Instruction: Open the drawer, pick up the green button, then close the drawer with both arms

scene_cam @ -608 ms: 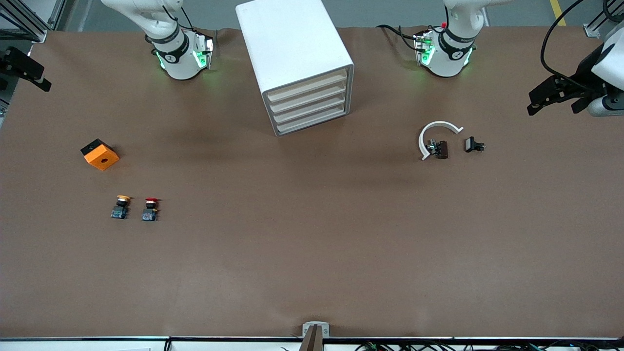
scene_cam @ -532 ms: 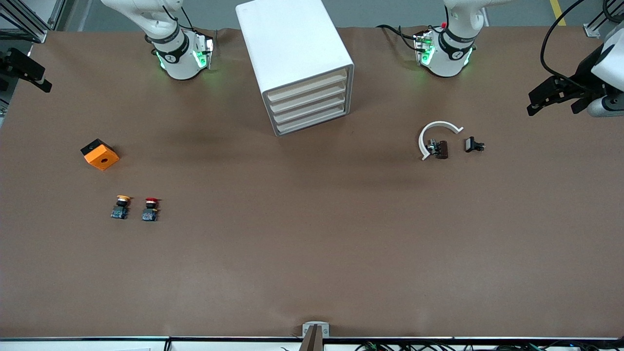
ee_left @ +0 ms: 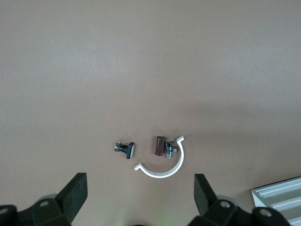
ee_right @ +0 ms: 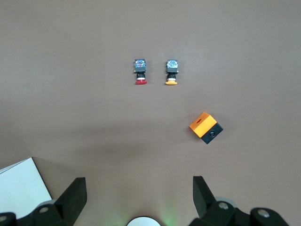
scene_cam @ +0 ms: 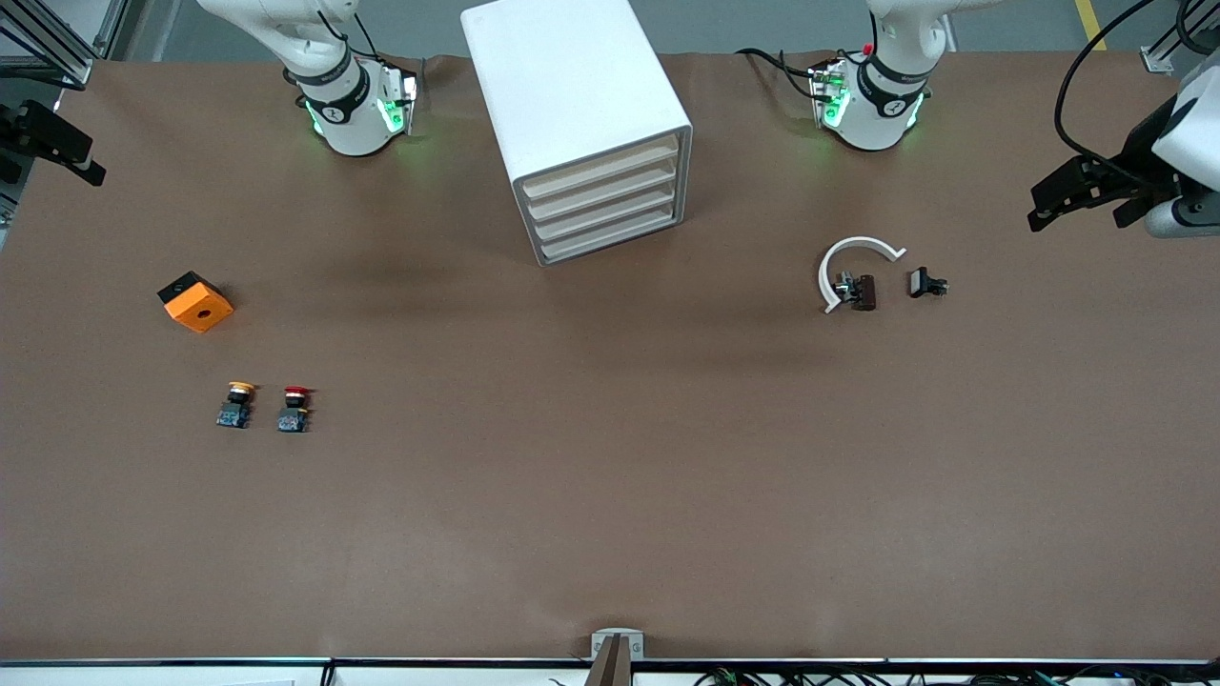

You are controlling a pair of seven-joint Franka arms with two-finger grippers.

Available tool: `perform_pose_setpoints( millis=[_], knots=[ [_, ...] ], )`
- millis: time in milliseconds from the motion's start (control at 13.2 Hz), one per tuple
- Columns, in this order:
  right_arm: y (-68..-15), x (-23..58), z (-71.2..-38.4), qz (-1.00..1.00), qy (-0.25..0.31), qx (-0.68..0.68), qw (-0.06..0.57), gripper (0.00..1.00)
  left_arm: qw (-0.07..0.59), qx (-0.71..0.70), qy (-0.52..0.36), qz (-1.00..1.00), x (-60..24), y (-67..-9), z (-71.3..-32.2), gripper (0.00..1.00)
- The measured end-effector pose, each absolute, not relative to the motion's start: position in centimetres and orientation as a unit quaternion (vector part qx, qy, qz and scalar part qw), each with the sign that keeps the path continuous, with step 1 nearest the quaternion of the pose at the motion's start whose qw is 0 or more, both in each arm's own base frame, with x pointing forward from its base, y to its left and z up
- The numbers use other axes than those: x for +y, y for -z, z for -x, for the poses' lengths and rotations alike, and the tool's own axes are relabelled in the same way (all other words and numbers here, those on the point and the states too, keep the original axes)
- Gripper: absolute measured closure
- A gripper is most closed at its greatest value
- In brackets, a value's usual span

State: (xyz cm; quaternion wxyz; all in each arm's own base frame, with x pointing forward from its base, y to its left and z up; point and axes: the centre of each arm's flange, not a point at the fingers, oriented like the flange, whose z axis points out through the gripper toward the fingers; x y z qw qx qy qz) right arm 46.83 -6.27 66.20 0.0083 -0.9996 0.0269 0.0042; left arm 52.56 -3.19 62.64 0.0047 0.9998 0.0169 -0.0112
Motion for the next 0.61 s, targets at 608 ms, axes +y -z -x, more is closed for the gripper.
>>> perform_pose_setpoints(
  millis=[608],
  knots=[
    [-66.3,-6.3,-46.6,1.0,-0.005,0.028,0.009,0.0,0.065,0.055,0.098,-0.992,-5.9,-49.7,-59.5,0.0]
  ],
)
